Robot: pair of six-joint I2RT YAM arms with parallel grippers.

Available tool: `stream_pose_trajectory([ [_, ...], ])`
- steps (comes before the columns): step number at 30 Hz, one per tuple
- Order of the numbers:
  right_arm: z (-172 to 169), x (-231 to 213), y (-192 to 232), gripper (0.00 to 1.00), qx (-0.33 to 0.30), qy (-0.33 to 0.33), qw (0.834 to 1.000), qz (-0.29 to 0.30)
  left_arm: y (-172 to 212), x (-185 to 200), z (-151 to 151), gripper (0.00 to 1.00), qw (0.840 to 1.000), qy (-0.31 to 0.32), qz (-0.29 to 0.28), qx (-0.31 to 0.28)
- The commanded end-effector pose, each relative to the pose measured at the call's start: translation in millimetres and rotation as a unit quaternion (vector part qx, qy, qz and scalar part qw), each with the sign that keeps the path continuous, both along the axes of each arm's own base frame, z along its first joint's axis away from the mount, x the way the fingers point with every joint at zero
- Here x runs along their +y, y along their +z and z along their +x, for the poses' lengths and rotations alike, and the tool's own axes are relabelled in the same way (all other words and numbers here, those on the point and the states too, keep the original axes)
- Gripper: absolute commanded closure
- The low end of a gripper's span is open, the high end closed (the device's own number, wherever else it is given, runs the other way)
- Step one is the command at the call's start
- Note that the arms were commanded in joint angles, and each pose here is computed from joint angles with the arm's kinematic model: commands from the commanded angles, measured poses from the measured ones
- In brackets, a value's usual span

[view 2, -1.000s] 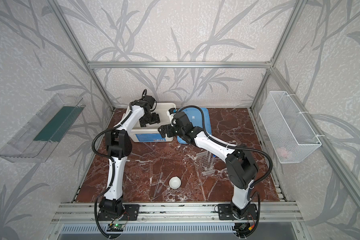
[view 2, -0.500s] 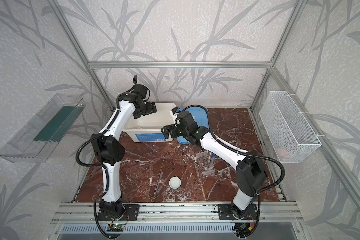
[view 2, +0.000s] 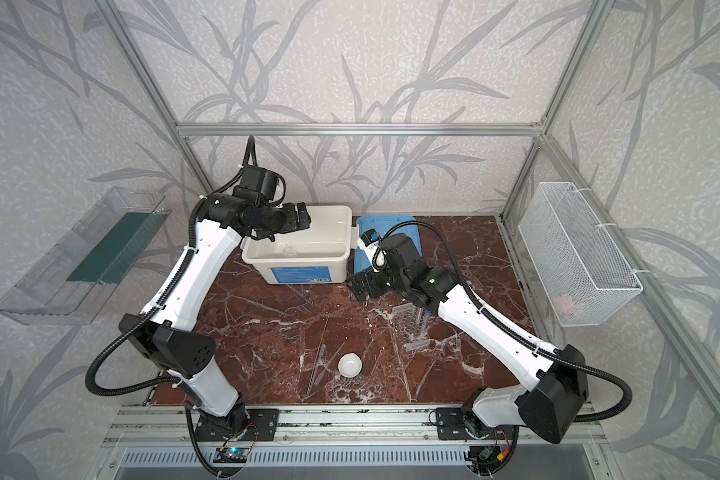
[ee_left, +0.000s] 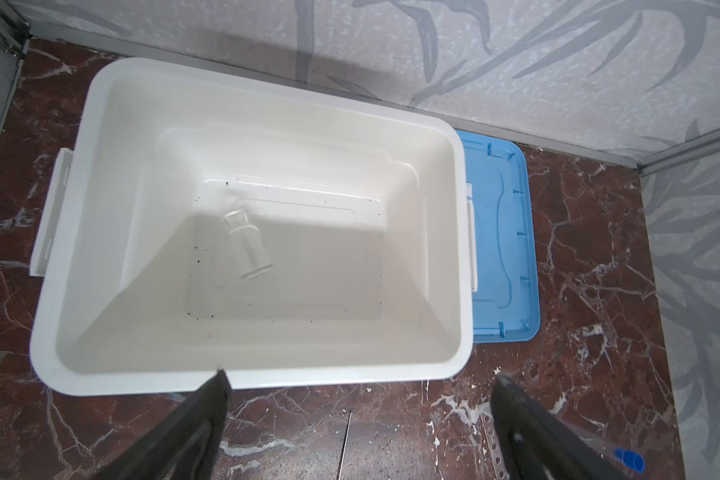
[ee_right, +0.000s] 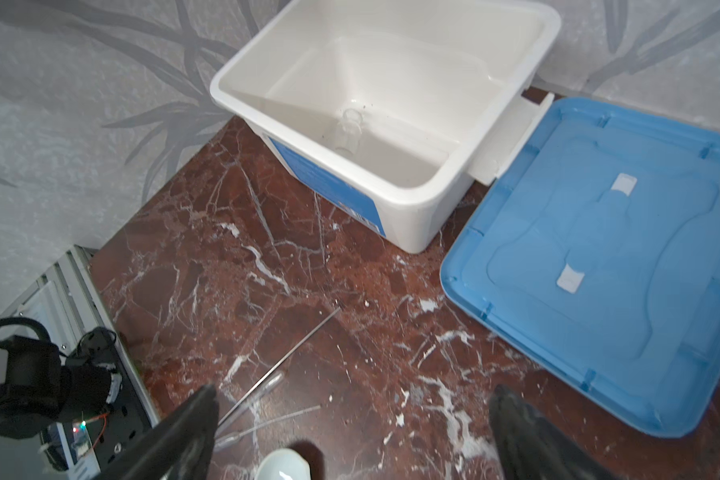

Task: Organize the chemistry lab equipment
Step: 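Raise the left gripper out of the bin while the right gripper draws back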

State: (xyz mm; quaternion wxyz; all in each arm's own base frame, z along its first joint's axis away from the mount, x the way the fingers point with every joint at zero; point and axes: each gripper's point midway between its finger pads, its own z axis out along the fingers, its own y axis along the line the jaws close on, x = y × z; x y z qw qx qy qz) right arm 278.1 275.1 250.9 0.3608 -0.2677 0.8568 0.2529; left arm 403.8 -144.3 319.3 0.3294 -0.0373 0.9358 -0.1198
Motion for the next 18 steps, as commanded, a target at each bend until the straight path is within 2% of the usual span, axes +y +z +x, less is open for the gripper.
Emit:
stream_pose_trajectory([
  [1,-31.9,-26.5,-7.1,0.01,0.004,0.016,1.0,-0.02,-10.1,-7.5,-41.9,0.01,0.998,-0.036,0.037,0.026],
  [8,-80.7,-51.3,-29.9,0.01,0.02,0.068,0.997,-0.042,-70.8,-55.6,-128.2,0.01,0.989,-0.108,0.024,0.103],
  [14,-96.5,-53.3,-44.7,0.01,0.035,0.078,0.996,-0.02,-140.5,-86.7,-190.1,0.03,0.978,-0.113,0.004,0.177],
  [18,-103.2,-49.1,-51.7,0.02,0.038,0.091,0.995,-0.025,-177.6,-107.3,-217.8,0.04,0.972,-0.115,-0.004,0.207],
])
